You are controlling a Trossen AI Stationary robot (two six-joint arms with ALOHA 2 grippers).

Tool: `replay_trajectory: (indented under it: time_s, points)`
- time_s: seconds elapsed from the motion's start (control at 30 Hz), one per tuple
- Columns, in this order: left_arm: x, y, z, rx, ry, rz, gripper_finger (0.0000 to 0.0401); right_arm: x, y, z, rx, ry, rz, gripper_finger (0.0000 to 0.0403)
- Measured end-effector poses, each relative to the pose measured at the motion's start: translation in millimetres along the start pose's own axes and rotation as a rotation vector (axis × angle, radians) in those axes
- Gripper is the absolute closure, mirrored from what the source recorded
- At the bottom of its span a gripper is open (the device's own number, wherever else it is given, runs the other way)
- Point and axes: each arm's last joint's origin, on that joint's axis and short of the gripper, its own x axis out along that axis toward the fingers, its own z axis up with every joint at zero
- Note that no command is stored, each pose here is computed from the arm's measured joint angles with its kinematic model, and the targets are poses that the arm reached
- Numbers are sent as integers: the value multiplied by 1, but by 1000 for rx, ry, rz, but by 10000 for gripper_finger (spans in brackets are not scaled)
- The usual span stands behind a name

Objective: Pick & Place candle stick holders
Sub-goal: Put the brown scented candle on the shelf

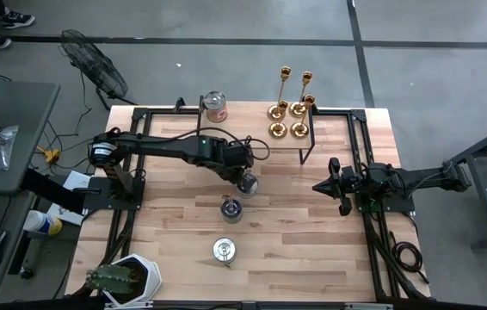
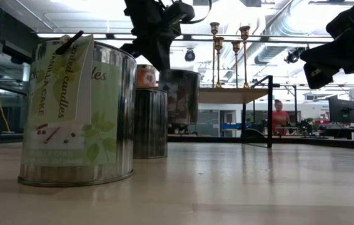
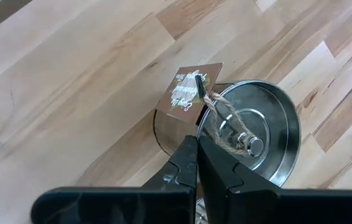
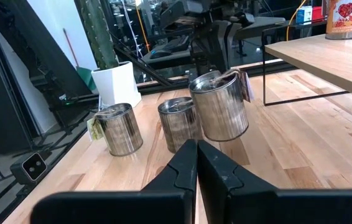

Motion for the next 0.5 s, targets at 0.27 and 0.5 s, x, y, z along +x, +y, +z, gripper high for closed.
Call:
replay_trajectory:
  time_s: [0.27,0.5]
  points:
    - [1,1,0,1,-8,23,401,0,0,0,0,0,0,399]
    - [19,-1,-1,13,25,40,400,0,0,0,0,-1,0,399]
